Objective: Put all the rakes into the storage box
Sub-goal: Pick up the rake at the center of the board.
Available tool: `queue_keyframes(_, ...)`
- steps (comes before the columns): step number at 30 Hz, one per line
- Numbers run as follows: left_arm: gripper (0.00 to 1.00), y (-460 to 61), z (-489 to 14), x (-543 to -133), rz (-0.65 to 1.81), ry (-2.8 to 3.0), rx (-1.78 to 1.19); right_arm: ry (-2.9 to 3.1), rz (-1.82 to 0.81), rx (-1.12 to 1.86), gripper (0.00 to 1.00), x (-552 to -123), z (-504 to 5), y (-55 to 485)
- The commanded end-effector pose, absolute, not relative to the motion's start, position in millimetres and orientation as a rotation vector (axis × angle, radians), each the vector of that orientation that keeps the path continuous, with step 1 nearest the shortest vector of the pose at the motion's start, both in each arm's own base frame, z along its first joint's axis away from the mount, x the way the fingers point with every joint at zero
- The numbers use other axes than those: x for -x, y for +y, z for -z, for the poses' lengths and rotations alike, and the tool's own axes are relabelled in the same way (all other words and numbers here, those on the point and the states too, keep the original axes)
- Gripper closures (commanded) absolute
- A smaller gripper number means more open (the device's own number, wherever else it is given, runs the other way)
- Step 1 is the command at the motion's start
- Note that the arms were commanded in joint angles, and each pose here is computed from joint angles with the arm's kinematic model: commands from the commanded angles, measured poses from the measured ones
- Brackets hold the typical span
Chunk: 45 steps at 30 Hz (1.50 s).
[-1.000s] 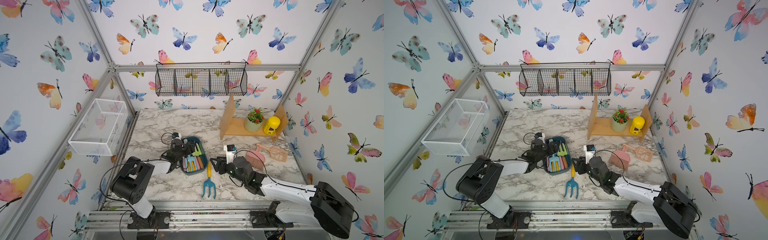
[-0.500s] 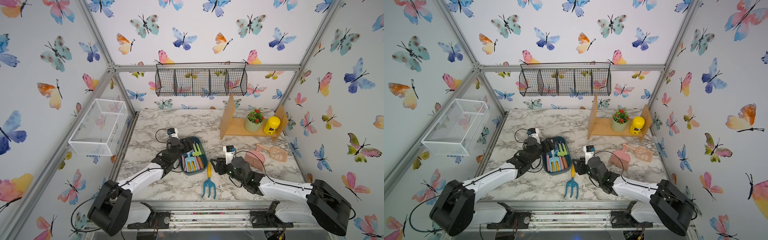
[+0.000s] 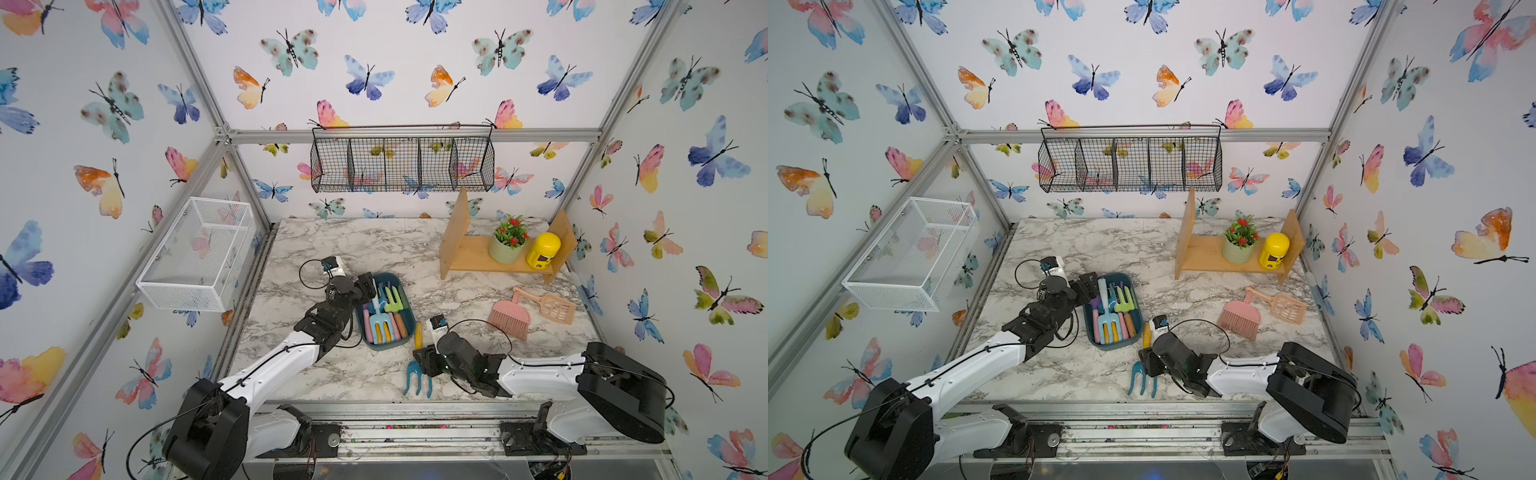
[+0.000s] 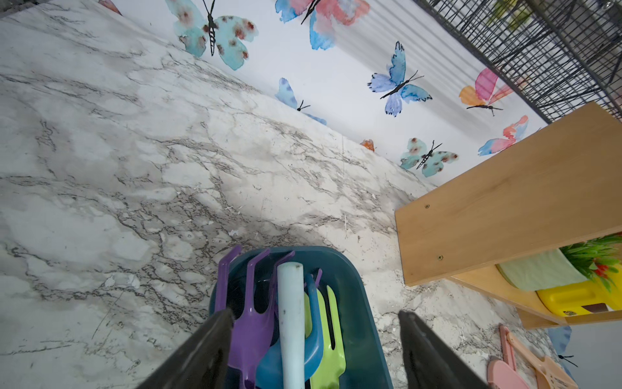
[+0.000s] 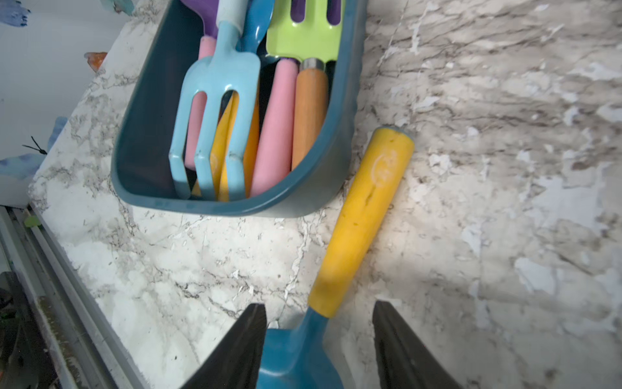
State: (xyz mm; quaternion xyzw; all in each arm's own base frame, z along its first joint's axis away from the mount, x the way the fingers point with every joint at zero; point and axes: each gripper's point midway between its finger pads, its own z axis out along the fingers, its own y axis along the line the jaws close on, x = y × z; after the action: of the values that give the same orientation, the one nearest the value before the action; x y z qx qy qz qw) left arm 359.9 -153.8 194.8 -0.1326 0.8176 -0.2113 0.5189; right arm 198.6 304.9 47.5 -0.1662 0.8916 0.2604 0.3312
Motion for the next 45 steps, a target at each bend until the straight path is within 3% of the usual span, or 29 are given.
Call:
queue_keyframes(1,0.19,-150,-192,-361,0.477,1.962,0.32,2.334,-0.574,0.437,0.44,-206,-44,305)
queue_keyframes(10,0.19,-149,-196,-359,0.481,1.949,0.316,2.371,-0.16,0.483,0.48,-213,-18,306)
queue_keyframes(13,0.19,-149,-197,-358,0.481,1.946,0.314,2.371,-0.072,0.447,0.57,-218,-14,298)
queue_keyframes(16,0.19,-151,-198,-358,0.492,1.947,0.307,2.359,-0.071,0.405,0.73,-219,-18,292)
queue_keyframes(20,0.18,-160,-198,-359,0.533,1.955,0.267,2.323,-0.081,0.37,0.81,-221,-32,284)
queue_keyframes(26,0.13,-204,-194,-359,0.732,1.997,0.101,2.229,-0.095,0.288,0.83,-227,-64,267)
queue_keyframes(33,0.12,-259,-183,-348,1.022,2.022,-0.079,2.092,-0.341,0.252,0.82,-220,-111,262)
queue_keyframes(45,0.13,-339,-177,-316,1.205,2.033,-0.358,2.017,-0.461,0.322,0.81,-216,-141,277)
